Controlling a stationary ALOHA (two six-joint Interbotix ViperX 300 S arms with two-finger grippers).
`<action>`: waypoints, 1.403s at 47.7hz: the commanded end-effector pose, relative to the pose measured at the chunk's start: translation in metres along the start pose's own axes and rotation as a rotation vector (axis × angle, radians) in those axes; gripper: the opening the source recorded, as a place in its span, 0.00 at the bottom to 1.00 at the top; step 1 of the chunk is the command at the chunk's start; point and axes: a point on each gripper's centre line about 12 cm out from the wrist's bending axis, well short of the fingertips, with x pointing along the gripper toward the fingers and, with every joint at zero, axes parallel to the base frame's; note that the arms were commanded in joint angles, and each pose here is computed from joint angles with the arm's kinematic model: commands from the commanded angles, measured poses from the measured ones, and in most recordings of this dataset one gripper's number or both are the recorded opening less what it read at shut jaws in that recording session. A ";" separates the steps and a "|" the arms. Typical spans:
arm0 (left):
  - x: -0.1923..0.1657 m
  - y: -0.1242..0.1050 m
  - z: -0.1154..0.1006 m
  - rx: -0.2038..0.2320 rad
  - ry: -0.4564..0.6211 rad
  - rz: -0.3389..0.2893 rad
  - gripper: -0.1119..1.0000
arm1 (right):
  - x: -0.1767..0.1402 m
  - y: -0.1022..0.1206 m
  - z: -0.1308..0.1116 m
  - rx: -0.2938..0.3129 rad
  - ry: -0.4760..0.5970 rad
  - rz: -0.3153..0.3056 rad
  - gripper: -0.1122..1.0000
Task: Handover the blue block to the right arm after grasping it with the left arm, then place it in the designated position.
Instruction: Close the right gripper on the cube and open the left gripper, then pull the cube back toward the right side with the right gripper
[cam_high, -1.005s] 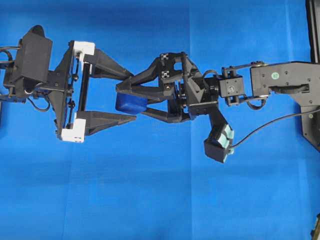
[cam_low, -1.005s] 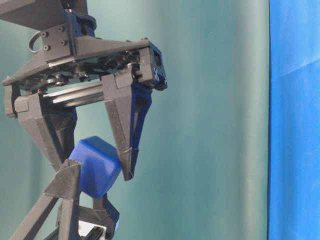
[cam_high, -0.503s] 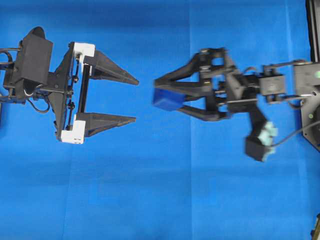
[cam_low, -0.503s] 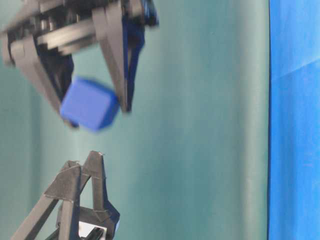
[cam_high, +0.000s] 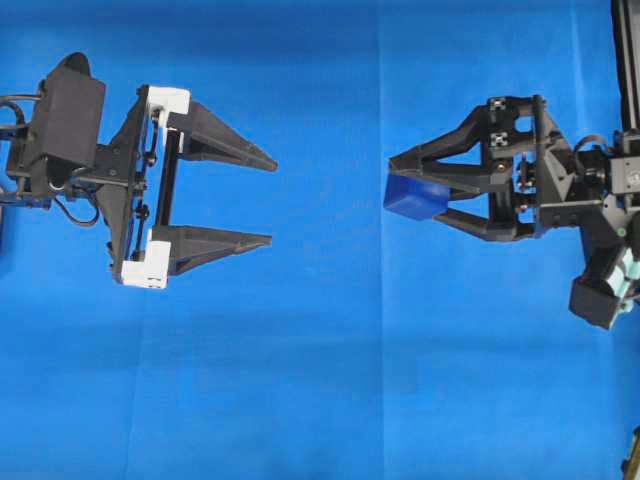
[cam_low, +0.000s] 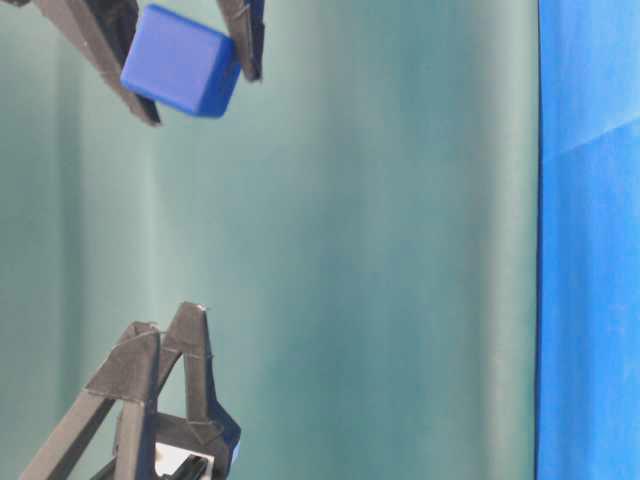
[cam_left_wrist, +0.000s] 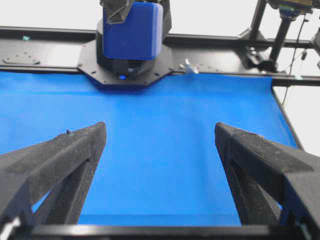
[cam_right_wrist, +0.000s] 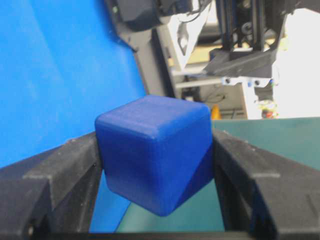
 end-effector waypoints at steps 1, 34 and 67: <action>0.000 -0.003 0.013 0.003 -0.036 -0.009 0.93 | -0.003 -0.005 0.004 0.003 -0.010 -0.013 0.54; 0.000 -0.003 0.012 0.003 -0.035 -0.010 0.93 | -0.003 -0.005 0.007 0.029 -0.020 -0.013 0.54; 0.000 -0.003 0.013 0.005 -0.038 -0.010 0.93 | -0.019 -0.014 0.010 0.876 -0.043 -0.023 0.54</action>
